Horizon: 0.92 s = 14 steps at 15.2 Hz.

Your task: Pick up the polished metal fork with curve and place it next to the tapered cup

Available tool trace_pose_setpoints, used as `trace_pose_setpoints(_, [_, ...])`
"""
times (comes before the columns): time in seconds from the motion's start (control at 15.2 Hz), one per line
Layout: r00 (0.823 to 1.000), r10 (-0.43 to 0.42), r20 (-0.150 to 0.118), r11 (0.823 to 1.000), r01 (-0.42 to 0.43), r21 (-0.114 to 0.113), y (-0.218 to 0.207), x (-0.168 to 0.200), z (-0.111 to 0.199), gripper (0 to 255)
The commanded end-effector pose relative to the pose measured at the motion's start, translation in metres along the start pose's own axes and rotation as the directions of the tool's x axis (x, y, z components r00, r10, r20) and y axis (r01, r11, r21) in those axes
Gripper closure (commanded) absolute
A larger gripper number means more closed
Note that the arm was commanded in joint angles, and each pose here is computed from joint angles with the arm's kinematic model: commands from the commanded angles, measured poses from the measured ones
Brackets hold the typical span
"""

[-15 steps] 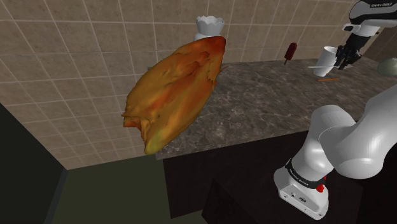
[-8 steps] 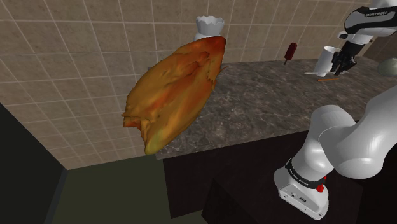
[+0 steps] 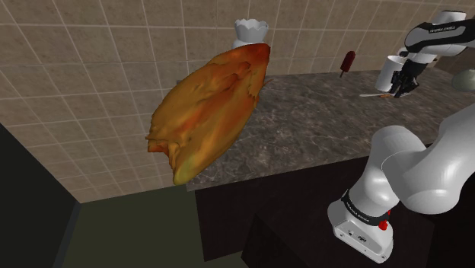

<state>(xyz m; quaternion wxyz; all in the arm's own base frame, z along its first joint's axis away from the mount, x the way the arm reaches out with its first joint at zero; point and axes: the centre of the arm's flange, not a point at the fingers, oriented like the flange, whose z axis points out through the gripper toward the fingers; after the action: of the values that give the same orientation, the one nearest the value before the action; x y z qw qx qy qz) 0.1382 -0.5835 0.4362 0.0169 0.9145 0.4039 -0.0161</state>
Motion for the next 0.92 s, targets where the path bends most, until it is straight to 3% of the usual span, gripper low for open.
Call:
trace_pose_setpoints(0.0, [1.000,0.000,0.000,1.000,0.000,0.000,-0.0002,0.0005,0.0112,255])
trace_pose_setpoints(0.59, [1.000,0.000,0.000,1.000,0.000,0.000,-0.0004,0.0009,0.0188,255])
trace_pose_setpoints(0.66, [1.000,0.000,0.000,1.000,0.000,0.000,-0.0004,0.0009,0.0188,0])
trace_pose_setpoints(0.86, [1.000,0.000,0.000,1.000,0.000,0.000,-0.0004,0.0009,0.0188,0])
